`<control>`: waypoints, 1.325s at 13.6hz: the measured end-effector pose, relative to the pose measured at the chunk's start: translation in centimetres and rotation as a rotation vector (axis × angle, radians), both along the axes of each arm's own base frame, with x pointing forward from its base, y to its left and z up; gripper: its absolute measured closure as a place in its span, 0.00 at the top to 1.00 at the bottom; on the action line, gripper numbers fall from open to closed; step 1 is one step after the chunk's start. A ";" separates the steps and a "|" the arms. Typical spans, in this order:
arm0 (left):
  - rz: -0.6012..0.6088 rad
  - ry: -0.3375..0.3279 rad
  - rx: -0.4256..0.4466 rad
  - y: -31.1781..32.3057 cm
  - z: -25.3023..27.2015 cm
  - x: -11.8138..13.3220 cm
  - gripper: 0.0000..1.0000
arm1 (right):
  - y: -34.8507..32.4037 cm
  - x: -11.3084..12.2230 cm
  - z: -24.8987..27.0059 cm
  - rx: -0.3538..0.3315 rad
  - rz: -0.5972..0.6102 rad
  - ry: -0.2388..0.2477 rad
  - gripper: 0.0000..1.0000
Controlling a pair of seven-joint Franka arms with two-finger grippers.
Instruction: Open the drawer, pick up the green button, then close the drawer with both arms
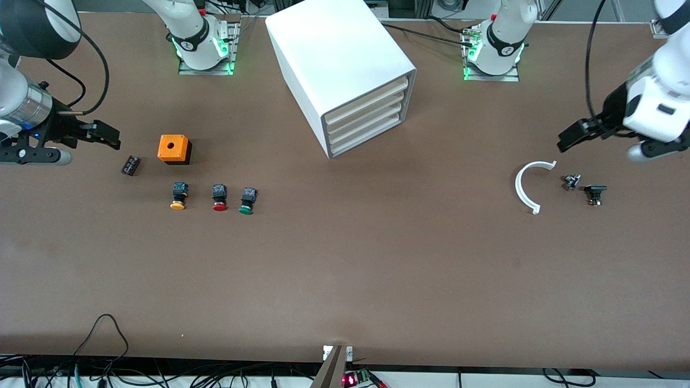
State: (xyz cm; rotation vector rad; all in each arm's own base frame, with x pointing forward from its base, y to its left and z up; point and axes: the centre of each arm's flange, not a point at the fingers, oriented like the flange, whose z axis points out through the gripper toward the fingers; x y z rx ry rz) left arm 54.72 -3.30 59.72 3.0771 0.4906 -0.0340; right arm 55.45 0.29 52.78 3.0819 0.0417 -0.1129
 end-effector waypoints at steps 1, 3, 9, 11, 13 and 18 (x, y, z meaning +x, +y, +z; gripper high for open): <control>-0.008 -0.006 -0.001 0.0 0.4 -0.3 1.00 | 0.0 0.0 0.1 0.000 0.010 -0.001 1.00; -0.035 -0.016 0.007 -1.2 0.9 -0.6 1.00 | -0.2 -0.1 0.1 0.001 0.010 -0.004 1.00; -0.200 -0.037 0.029 -0.8 1.9 -1.1 1.00 | -0.7 -0.7 -0.2 0.000 -0.011 -0.033 1.00; -0.233 -0.018 0.026 1.6 1.8 -1.2 1.00 | -1.0 -0.9 0.0 0.000 -0.017 -0.038 1.00; -0.288 0.005 0.019 3.7 1.6 -1.4 1.00 | -1.0 -1.0 0.2 0.000 -0.018 -0.043 1.00; -0.338 0.001 0.019 3.4 2.0 -1.5 1.00 | -1.0 -2.1 0.3 -0.001 -0.018 -0.053 1.00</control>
